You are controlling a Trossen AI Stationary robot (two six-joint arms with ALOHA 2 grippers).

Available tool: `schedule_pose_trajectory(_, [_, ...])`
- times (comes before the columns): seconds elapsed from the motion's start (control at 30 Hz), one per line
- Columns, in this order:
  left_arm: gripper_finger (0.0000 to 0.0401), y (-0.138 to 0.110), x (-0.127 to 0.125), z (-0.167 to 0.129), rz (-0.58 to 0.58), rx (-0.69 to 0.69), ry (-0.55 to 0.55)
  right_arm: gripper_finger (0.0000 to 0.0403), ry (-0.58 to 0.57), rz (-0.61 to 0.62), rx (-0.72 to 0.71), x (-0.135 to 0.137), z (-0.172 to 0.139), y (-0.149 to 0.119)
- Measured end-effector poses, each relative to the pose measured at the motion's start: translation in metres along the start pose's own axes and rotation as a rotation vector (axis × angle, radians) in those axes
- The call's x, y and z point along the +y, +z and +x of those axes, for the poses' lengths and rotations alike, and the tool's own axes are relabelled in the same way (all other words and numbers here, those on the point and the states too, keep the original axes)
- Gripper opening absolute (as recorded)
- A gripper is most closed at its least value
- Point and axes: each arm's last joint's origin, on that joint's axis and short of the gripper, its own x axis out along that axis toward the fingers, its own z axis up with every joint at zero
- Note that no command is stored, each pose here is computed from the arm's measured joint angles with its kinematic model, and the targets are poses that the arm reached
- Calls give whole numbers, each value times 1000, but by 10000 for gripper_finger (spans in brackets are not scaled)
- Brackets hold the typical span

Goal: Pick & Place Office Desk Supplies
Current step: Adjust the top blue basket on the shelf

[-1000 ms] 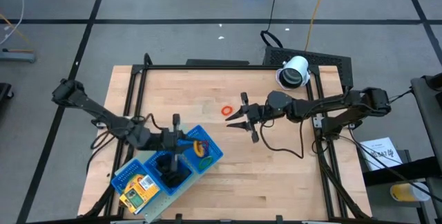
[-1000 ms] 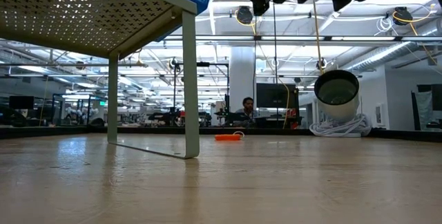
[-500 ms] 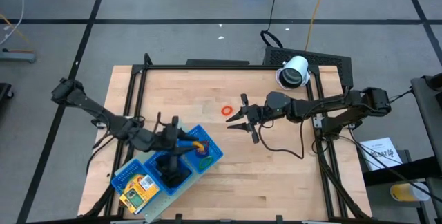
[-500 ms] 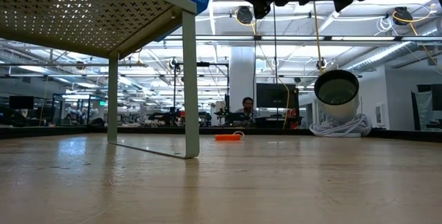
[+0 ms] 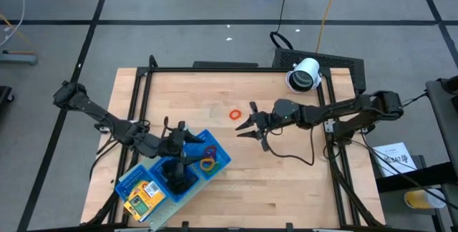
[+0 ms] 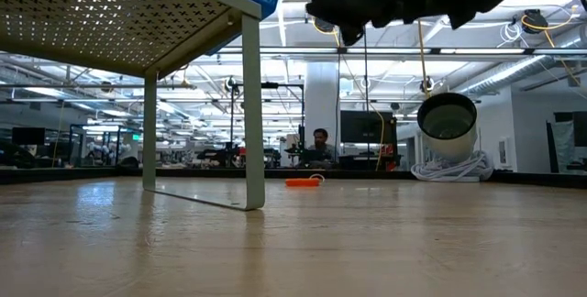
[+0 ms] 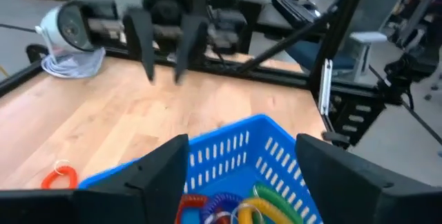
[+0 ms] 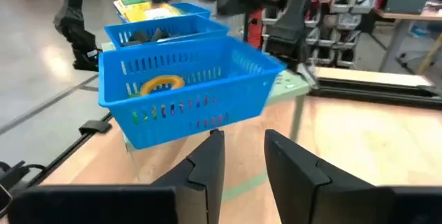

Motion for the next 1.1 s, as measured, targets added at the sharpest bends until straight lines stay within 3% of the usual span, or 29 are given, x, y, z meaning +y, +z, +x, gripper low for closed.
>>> schedule_pose_trajectory(0.13, [282,9,1,-5,-27,-67,-6,98,35,29,4,6,18,-16])
schedule_pose_trajectory(0.4, [274,25,1,-15,-12,-180,-30,90,64,40,-129,8,42,-28])
schedule_pose_trajectory(0.8, [278,26,6,-12,-10,-188,2,87,159,91,-98,9,77,-35])
schedule_pose_trajectory(1.1, [278,26,6,-12,26,-188,7,82,164,60,-106,10,78,-33])
